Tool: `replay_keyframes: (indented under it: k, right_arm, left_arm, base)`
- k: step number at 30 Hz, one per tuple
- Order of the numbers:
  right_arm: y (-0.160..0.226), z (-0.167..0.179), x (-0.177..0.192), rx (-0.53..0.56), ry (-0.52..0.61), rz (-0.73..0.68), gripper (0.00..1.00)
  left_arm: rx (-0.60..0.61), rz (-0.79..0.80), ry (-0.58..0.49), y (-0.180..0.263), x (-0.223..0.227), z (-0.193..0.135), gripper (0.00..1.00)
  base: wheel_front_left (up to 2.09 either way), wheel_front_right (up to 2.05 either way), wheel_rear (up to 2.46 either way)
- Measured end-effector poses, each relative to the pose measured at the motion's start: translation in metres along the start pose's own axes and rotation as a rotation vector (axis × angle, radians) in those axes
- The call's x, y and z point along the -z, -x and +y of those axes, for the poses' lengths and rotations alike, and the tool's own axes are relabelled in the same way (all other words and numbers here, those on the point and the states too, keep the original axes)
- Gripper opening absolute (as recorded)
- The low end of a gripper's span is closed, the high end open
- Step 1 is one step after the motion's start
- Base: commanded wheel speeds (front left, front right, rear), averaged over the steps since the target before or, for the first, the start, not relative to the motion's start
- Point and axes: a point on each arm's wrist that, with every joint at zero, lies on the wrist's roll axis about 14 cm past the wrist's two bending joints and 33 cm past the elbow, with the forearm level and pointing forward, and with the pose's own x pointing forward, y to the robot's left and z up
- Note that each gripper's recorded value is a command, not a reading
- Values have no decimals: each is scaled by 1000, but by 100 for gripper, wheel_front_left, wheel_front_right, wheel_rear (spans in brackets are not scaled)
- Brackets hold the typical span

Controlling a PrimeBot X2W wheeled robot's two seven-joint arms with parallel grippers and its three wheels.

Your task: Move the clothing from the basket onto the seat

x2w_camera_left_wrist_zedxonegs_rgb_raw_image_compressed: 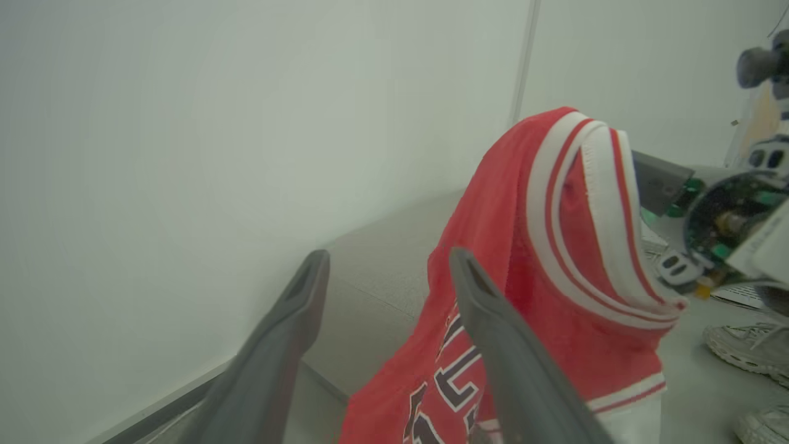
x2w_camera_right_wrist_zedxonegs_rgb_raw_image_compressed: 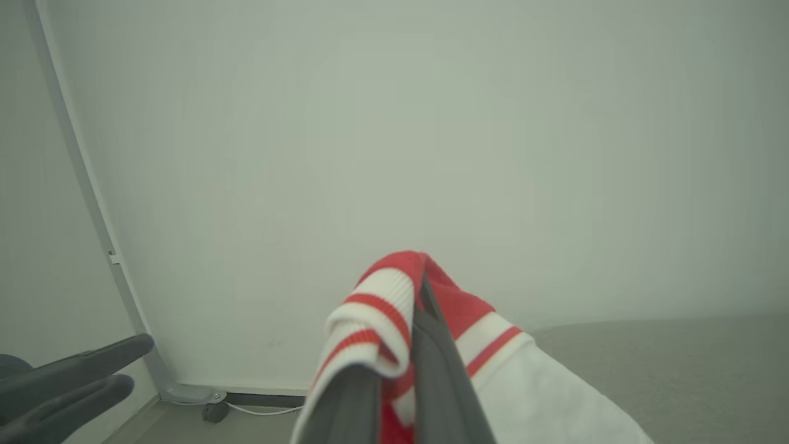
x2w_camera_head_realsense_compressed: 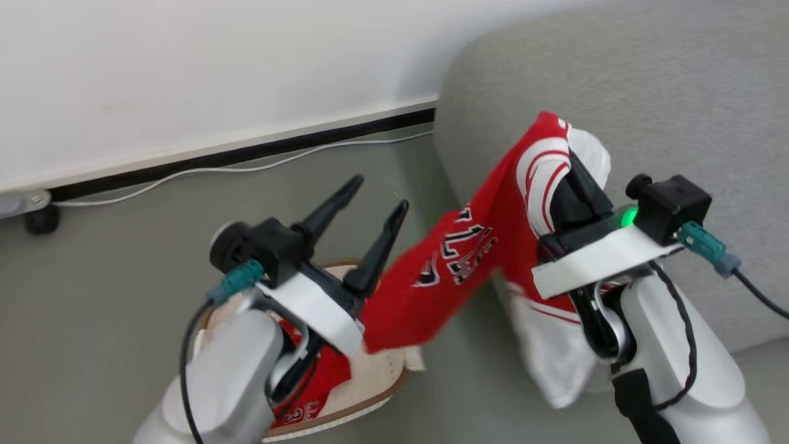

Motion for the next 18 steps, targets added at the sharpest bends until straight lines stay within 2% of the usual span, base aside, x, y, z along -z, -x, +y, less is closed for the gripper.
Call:
replay_keyframes:
  k: [4, 18]
  right_arm:
    - [32, -25, -4, 89, 21, 2, 0]
    - [104, -108, -62, 386, 132, -111, 0]
  left_arm:
    - [87, 25, 34, -11, 19, -40, 100]
    - [343, 76, 121, -35, 43, -126, 100]
  base:
    - [0, 0, 0]
    - [0, 0, 0]
